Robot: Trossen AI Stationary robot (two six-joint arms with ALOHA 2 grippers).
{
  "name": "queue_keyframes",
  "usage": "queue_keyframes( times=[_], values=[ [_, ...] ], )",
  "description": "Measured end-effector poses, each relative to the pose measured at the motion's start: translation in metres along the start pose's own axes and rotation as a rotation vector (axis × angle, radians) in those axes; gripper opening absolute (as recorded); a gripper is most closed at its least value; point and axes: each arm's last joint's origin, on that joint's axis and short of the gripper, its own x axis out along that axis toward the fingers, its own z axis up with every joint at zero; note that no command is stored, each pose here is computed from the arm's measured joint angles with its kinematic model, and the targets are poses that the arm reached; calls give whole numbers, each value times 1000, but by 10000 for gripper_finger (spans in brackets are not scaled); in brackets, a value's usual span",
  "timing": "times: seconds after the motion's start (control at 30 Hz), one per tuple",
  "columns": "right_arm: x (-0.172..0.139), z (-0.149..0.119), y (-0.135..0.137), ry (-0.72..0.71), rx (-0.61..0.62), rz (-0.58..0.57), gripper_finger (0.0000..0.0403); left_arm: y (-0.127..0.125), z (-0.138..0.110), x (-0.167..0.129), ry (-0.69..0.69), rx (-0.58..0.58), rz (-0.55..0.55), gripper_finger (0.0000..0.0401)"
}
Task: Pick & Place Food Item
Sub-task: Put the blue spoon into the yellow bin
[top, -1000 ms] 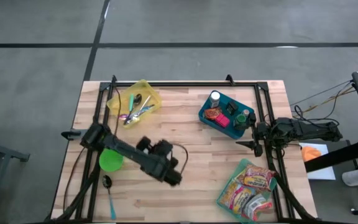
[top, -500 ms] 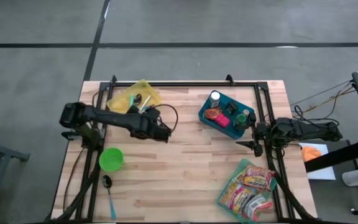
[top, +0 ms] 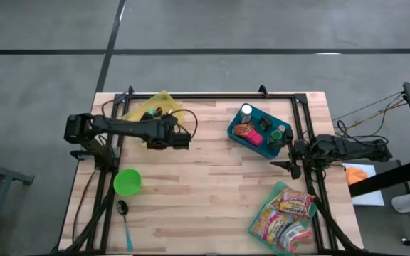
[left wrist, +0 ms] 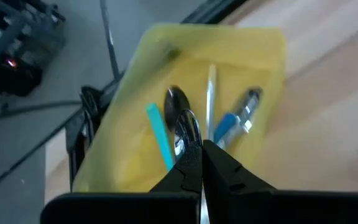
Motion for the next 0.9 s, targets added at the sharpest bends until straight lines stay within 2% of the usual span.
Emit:
queue_keyframes(
  times=[0.13, 0.23, 0.5, 0.9],
  values=[
    [0, 0, 0, 0, 0, 0, 303, 3, 14, 23, -24, 20, 14, 0],
    [0, 0, 0, 0, -1, 0, 303, 8, 22, 45, 4, -8, -2, 0],
    [0, 0, 0, 0, 0, 0, 303, 23, 23, 99, 101, -19, -108, 0],
    [0, 0, 0, 0, -1, 0, 303, 27, 21, 113, 154, -62, -184, 1]
  ],
)
